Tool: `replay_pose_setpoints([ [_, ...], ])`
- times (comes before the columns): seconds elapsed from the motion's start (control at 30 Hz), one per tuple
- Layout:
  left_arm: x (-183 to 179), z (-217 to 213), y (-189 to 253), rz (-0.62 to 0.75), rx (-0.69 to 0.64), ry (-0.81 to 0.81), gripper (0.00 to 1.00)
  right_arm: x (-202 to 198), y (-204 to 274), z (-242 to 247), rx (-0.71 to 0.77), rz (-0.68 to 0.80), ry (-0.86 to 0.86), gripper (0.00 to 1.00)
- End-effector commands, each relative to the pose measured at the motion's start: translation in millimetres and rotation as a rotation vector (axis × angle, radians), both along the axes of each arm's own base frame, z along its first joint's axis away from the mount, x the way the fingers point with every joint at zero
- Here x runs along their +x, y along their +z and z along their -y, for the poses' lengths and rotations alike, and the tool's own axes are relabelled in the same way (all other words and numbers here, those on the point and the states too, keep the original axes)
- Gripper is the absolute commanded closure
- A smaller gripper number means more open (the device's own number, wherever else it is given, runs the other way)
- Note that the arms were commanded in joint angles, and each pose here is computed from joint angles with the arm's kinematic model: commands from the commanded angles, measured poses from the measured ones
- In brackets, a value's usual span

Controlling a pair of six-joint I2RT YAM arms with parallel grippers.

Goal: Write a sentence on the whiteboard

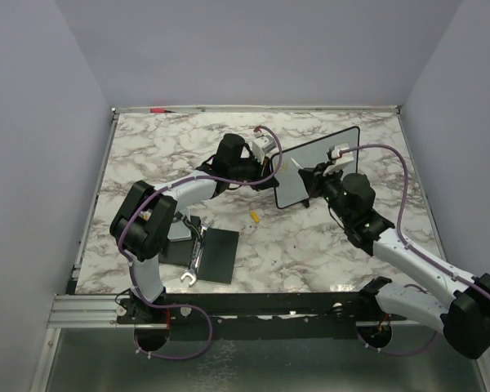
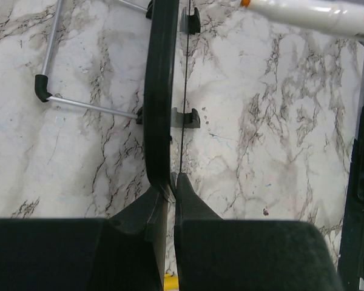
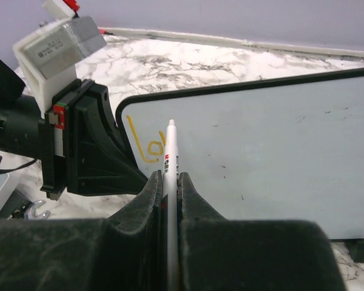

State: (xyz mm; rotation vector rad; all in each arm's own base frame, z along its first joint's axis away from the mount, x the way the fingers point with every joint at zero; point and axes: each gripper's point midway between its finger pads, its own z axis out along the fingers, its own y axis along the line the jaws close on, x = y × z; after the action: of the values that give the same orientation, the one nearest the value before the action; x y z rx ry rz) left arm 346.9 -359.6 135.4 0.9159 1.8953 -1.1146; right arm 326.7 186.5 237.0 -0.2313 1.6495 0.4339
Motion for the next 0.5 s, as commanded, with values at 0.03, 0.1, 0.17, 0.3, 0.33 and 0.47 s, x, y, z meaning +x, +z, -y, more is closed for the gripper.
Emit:
replay_pose_setpoints([
  [0.03, -6, 4, -2, 0.005, 0.015, -0.031, 1.00, 0, -30, 2, -0.030, -0.068, -0.011, 0.99],
  [0.1, -6, 4, -2, 0.006, 0.014, -0.030, 1.00, 1, -31, 1, -0.033, -0.071, -0.010, 0.99],
  [0.17, -6, 4, -2, 0.005, 0.014, -0.030, 1.00, 2, -34, 1, -0.037, -0.076, -0.010, 0.99],
  [0.3, -6, 4, -2, 0.007, 0.015, -0.033, 1.00, 4, -39, -1, -0.041, -0.084, -0.008, 0.99],
  [0.33, -6, 4, -2, 0.007, 0.015, -0.033, 1.00, 5, -39, -1, -0.041, -0.084, -0.008, 0.99],
  [0.47, -6, 5, -2, 0.006, 0.015, -0.033, 1.00, 6, -42, -2, -0.048, -0.089, -0.010, 0.99],
])
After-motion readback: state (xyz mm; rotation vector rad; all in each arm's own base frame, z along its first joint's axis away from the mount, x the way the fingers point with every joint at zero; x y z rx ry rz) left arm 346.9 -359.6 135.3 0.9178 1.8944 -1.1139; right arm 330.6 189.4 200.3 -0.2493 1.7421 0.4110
